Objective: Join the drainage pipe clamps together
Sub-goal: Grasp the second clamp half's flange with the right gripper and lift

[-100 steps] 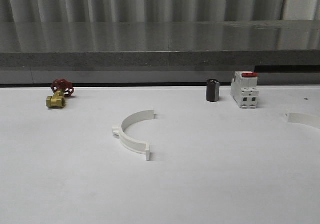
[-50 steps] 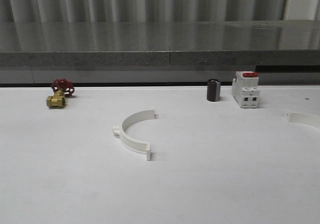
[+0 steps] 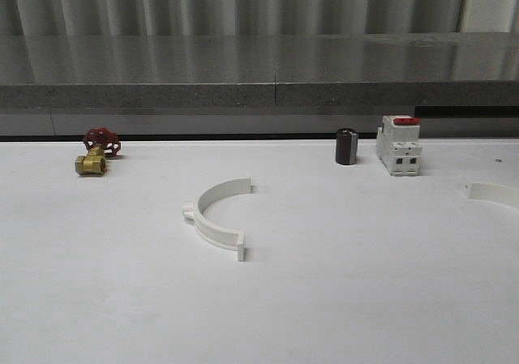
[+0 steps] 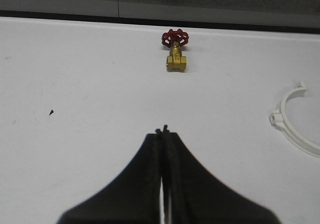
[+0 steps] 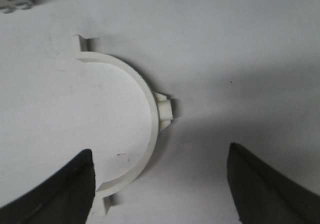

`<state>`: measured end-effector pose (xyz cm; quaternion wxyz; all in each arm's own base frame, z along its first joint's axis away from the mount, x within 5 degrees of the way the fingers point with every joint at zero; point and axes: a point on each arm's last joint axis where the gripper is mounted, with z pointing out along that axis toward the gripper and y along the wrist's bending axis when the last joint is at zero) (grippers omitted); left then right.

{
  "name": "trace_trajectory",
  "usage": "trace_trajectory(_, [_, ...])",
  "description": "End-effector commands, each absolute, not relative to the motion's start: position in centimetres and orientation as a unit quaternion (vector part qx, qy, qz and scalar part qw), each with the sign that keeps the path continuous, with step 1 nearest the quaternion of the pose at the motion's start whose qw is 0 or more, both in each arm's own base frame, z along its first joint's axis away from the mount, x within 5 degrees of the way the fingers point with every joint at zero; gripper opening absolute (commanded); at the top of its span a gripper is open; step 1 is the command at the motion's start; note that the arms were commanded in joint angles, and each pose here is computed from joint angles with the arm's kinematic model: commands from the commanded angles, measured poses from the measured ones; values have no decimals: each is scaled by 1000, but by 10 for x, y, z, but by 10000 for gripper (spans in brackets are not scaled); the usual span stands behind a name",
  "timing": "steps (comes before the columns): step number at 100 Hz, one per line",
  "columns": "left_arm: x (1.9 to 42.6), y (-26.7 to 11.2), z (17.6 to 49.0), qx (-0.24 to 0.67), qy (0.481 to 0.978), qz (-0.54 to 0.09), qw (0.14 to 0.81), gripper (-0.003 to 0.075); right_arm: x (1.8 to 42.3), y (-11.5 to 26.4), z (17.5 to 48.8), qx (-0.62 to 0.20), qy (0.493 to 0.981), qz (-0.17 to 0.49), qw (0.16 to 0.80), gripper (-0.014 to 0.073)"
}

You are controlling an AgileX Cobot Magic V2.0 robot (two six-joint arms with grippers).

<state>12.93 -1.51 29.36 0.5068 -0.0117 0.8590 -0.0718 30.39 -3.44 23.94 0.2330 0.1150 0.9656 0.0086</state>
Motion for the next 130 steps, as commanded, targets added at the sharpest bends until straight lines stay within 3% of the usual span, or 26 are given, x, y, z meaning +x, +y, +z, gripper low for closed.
trace_trajectory(1, [133,-15,308,-15,832,-78,549,-20,320,-41,245,100,959,1,265,552])
trace_trajectory(30, [133,-15,308,-15,832,-78,549,-20,348,-45,196,82,971,-4,225,552])
trace_trajectory(59, [133,-15,308,-15,832,-78,549,-20,355,-46,175,82,973,-4,214,532])
trace_trajectory(68, [133,-15,308,-15,832,-78,549,-20,355,-46,174,83,974,-3,212,433])
trace_trajectory(85, [133,-15,308,-15,832,-78,549,-20,355,-45,174,87,974,0,208,134])
trace_trajectory(97, [133,-15,308,-15,832,-78,549,-20,354,-45,174,87,975,1,205,-6])
trace_trajectory(106, [133,-15,308,-15,832,-78,549,-20,355,-46,174,87,974,0,211,-56])
trace_trajectory(130, [133,-15,308,-15,832,-78,549,-20,359,-38,184,103,971,24,212,-56])
